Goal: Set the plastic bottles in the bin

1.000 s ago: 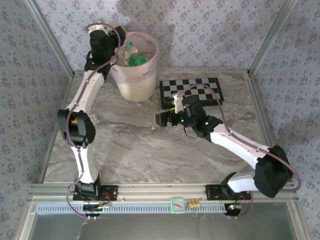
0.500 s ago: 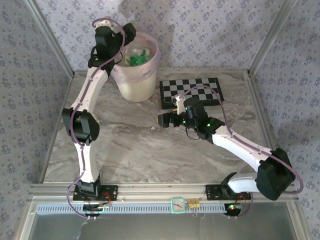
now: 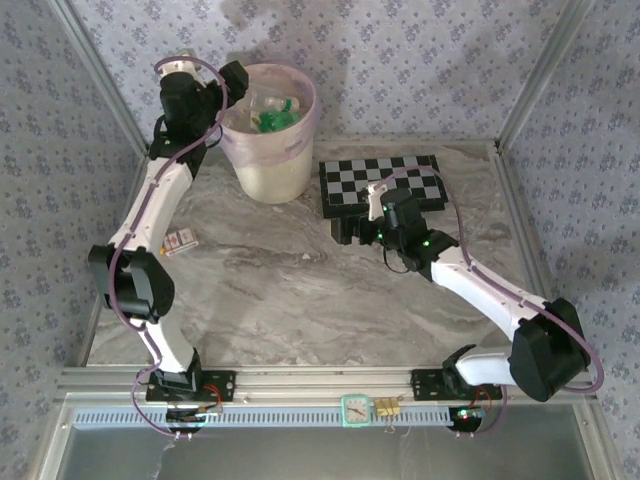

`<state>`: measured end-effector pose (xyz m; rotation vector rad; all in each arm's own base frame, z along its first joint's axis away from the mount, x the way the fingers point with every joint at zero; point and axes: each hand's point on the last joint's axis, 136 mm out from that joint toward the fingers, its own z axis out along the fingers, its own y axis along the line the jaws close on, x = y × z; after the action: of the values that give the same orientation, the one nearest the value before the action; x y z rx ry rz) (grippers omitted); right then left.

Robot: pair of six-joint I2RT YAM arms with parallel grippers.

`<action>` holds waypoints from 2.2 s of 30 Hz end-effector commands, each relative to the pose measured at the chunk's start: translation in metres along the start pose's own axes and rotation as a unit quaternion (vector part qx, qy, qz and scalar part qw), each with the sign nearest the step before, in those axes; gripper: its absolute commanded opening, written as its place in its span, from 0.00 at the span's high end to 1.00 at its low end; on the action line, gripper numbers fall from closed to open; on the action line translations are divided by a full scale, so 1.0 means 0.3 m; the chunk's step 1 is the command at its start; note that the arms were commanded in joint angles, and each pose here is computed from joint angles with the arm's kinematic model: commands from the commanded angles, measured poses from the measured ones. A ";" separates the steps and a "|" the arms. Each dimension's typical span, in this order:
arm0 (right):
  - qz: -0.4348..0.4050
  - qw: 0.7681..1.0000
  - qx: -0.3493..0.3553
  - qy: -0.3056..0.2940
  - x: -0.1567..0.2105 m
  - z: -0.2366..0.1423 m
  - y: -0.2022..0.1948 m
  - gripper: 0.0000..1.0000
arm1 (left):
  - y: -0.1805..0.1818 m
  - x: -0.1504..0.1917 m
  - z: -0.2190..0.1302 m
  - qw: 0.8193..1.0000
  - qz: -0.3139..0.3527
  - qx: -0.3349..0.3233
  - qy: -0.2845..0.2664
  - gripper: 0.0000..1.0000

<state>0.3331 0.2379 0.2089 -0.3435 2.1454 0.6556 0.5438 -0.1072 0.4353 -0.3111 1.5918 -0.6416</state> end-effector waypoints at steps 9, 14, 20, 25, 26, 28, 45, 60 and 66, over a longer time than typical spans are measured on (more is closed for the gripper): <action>-0.005 1.000 0.009 -0.007 -0.016 -0.029 -0.008 0.00 | -0.290 0.063 -0.146 0.986 -0.048 0.156 0.025 0.00; -0.009 1.000 0.017 -0.008 -0.017 -0.044 -0.016 0.00 | -0.276 0.120 -0.079 0.987 -0.056 0.147 0.045 0.00; -0.014 0.999 0.037 -0.012 -0.010 -0.075 -0.043 0.00 | -0.211 0.168 0.039 0.990 -0.050 0.114 0.060 0.00; -0.017 0.998 0.050 -0.019 -0.007 -0.104 -0.066 0.00 | -0.173 0.162 0.130 0.990 -0.067 0.109 0.064 0.00; -0.017 0.998 0.053 -0.020 -0.005 -0.110 -0.072 0.00 | -0.167 0.160 0.148 0.990 -0.064 0.107 0.064 0.00; -0.017 0.998 0.057 -0.023 -0.005 -0.122 -0.080 0.00 | -0.180 0.121 0.168 0.991 -0.053 0.106 0.060 0.00; -0.007 0.963 0.266 -0.035 0.038 -0.242 -0.496 0.00 | -0.104 -0.071 -0.061 0.996 0.069 0.024 0.046 0.00; -0.002 0.932 0.352 -0.092 0.200 -0.212 -0.882 0.00 | 0.490 0.236 -0.584 0.929 0.249 -0.264 0.072 0.00; -0.019 0.919 0.379 -0.105 0.175 -0.189 -0.952 0.00 | 0.703 0.405 -0.712 0.897 0.249 -0.355 0.086 0.00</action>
<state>0.3748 -0.0225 0.0751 0.1083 2.1372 -0.1491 0.3622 0.0180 0.2117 -0.2717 2.0351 0.2197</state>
